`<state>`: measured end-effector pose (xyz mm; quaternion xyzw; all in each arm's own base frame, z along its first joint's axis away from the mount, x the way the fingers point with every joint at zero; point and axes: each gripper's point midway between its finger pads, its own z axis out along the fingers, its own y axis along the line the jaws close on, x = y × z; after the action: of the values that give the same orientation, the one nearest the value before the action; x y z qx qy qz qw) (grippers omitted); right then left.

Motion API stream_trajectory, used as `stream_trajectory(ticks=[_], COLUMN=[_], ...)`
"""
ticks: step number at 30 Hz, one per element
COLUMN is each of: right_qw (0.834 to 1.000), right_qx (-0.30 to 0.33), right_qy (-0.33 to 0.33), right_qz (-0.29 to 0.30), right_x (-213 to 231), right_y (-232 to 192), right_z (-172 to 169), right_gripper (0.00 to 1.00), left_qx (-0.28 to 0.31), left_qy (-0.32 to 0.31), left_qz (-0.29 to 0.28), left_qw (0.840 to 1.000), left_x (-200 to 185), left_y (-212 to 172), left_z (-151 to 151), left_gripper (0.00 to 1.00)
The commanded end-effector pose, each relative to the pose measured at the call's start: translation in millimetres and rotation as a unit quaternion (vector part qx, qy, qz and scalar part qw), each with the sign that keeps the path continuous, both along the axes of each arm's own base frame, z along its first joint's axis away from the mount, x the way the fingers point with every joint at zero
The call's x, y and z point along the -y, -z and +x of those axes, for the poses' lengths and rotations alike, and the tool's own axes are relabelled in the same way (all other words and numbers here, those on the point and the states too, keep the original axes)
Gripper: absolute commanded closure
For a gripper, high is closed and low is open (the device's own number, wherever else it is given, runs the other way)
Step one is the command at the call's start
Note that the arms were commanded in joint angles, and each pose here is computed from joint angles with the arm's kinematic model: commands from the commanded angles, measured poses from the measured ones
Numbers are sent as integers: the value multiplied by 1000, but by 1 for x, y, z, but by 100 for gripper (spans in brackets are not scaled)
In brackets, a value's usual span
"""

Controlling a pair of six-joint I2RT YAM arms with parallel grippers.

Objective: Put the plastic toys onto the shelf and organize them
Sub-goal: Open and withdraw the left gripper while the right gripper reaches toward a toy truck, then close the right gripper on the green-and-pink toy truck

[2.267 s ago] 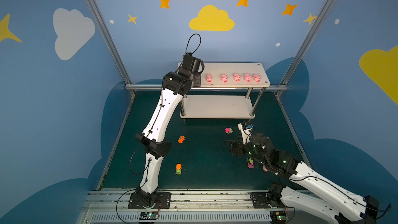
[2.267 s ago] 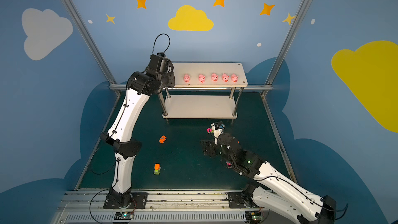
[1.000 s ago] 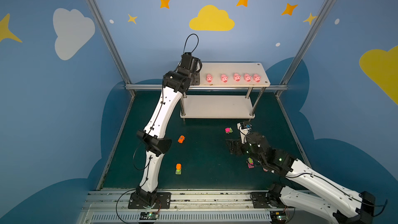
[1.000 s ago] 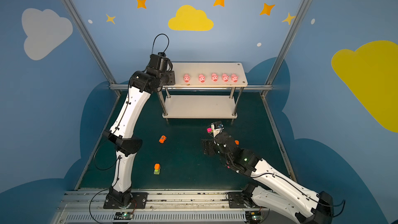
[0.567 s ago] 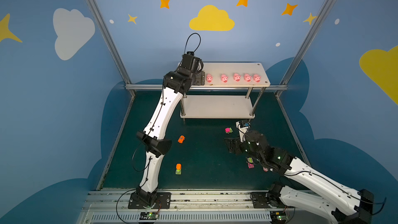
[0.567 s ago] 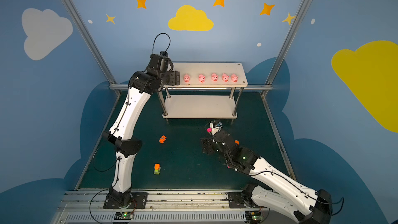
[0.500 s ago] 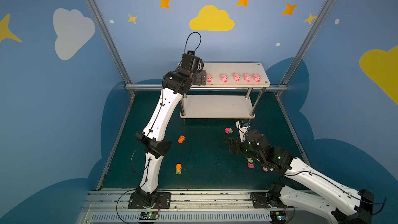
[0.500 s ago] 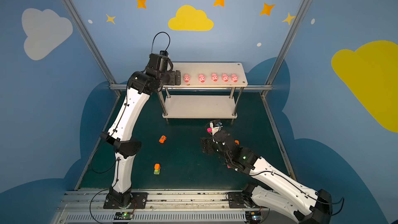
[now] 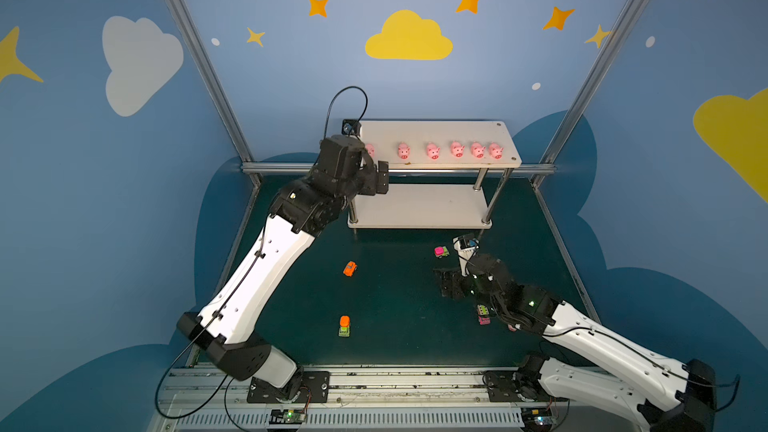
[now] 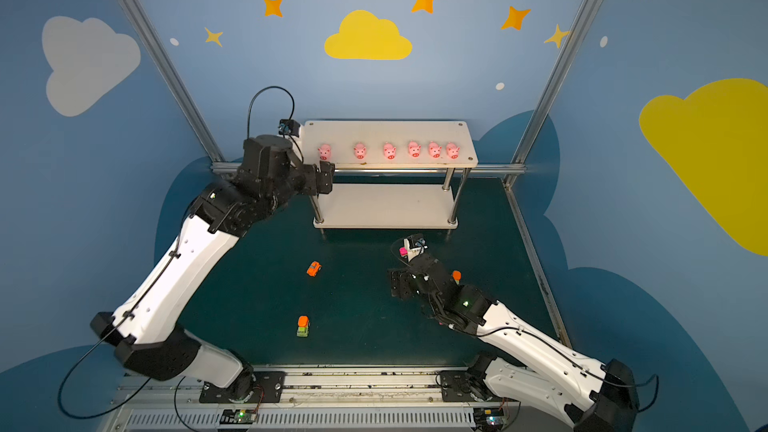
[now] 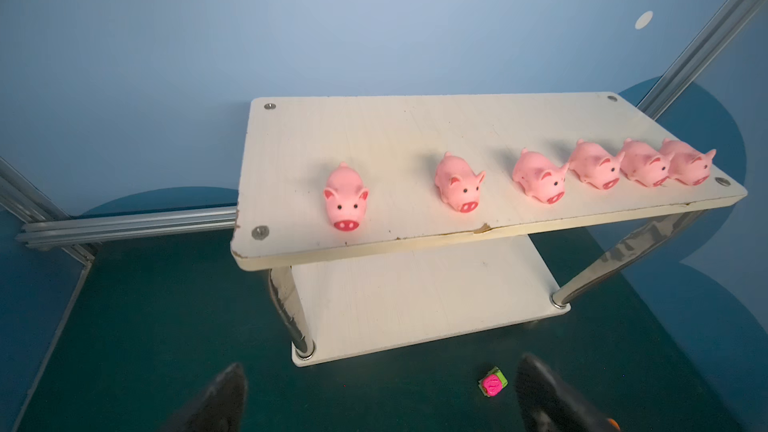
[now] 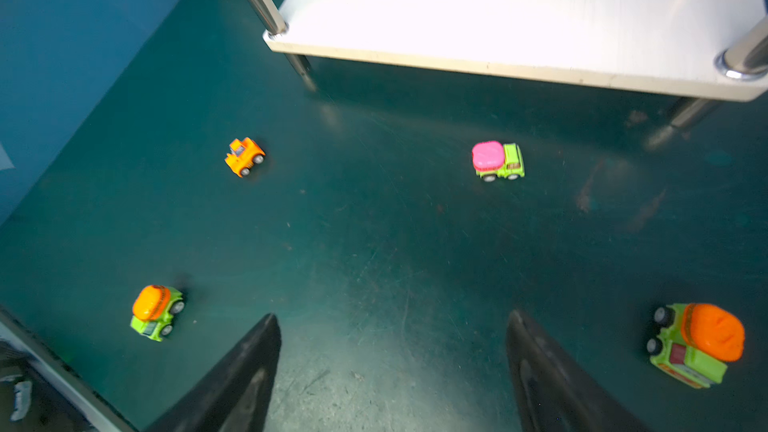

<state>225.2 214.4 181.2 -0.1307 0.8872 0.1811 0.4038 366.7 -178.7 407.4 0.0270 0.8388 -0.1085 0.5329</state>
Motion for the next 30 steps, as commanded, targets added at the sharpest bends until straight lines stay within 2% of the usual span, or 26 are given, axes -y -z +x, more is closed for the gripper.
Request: stream_trajectory(ticks=[1,5,12,16,24,30], right_qw=[1000,999,989,982,967,951], right_qx=[-10,-35,-81,-96,-101,-129], right_qy=[15,39,107,145,213,252], right_qz=[10,-2,-64,-78,-100,-127], right_x=[-3,1,33,50,86,111], right_y=[9,30,77,96,105,117], right_z=[3,3,-3,-8,-12,-17], right_gripper=[17,17,17,17,17,17], left_qx=[19,-20,-75,-95,-155,-175], left_qy=[-16,-18,2,9,36,55], left_qz=[-53,-67,-99,-109,-119,-100], left_qw=[998,997,992,989,980,978], left_x=[-3,-11,-11,-9,8,18], left_y=[4,50,134,166,230,249], left_z=[-4,-25,-55,-65,-83,-89], left_gripper=[0,0,0,0,0,0])
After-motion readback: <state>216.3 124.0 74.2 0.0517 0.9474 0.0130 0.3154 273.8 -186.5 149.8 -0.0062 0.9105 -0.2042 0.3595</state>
